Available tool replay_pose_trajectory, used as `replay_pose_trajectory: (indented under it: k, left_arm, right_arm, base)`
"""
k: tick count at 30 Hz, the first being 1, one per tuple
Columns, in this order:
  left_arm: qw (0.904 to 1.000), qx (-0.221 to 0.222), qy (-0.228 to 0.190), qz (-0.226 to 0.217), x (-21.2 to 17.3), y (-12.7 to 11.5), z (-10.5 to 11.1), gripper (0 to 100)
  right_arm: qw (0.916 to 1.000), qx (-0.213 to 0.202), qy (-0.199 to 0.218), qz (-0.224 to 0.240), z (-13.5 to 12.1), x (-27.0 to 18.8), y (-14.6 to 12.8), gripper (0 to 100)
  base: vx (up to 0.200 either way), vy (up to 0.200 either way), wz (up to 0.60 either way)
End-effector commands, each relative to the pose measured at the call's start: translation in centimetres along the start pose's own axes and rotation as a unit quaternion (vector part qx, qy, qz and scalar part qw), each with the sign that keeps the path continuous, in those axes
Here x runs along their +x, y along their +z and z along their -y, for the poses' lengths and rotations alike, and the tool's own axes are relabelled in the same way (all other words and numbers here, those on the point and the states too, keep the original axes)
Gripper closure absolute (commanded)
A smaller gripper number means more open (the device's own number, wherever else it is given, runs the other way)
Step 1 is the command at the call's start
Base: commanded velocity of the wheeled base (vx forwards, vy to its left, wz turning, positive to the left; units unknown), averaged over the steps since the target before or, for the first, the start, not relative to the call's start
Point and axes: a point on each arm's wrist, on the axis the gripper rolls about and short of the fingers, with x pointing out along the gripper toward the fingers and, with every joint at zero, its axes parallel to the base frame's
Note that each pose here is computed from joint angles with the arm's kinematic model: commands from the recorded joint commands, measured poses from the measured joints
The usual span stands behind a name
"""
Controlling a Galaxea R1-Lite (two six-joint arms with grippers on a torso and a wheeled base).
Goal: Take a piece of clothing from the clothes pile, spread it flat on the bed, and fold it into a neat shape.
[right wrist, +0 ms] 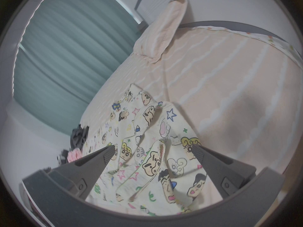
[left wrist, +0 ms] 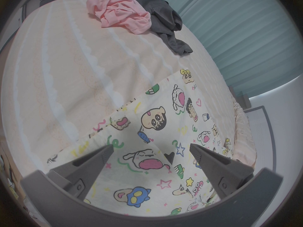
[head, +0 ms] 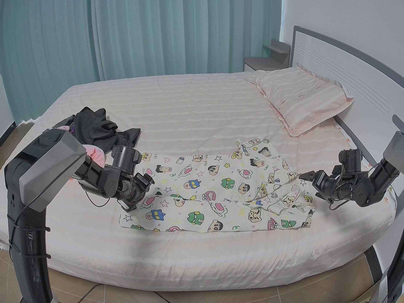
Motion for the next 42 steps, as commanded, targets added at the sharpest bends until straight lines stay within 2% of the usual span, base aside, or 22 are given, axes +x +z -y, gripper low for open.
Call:
replay_pose_trajectory:
  k: [1,3,6,9,15,18,22,31,42]
  left_arm:
    - [0.9992,-0.027,-0.029,0.005,-3.7,2.3,0.0,0]
    - [0.9983,-0.039,-0.043,0.001,-5.3,3.3,-0.3,0]
    - [0.996,-0.067,-0.058,-0.007,-7.7,4.6,-1.2,0]
    - [0.9942,-0.082,-0.064,-0.027,-9.7,4.8,-2.7,0]
    - [0.9842,-0.098,-0.084,-0.122,-13.1,2.3,-5.7,0]
    - [0.9797,-0.107,-0.093,-0.142,-13.1,1.7,-6.4,0]
    - [0.9764,-0.122,-0.101,-0.147,-12.9,1.1,-6.7,0]
    - [0.9755,-0.104,-0.102,-0.165,-12.0,-0.7,-6.7,0]
    - [0.9757,-0.101,-0.102,-0.165,-11.5,-1.0,-6.9,0]
  right_arm:
    - [0.997,0.07,0.016,0.029,-2.5,-3.4,-0.6,0]
    - [0.993,0.109,0.009,0.043,-3.3,-3.6,-0.9,0]
    - [0.9888,0.139,-0.014,0.051,-3.8,-3.2,-2.1,0]
    - [0.989,0.14,-0.024,0.041,-3.9,-2.7,-3.4,0]
    - [0.9886,0.139,-0.049,0.033,-3.9,-0.6,-5.1,0]
    - [0.9894,0.13,-0.059,0.027,-3.9,0.4,-6.1,0]
    - [0.9904,0.117,-0.064,0.038,-4.3,2.0,-7.1,0]
    - [0.9902,0.105,-0.079,0.047,-3.9,4.4,-7.4,0]
    - [0.9897,0.094,-0.089,0.06,-3.2,5.9,-6.9,0]
  base:
    - [0.0,0.0,0.0]
    - [0.0,0.0,0.0]
    - [0.0,0.0,0.0]
    - [0.0,0.0,0.0]
    - [0.0,0.0,0.0]
    - [0.0,0.0,0.0]
    - [0.0,0.0,0.0]
    - [0.0,0.0,0.0]
    - [0.0,0.0,0.0]
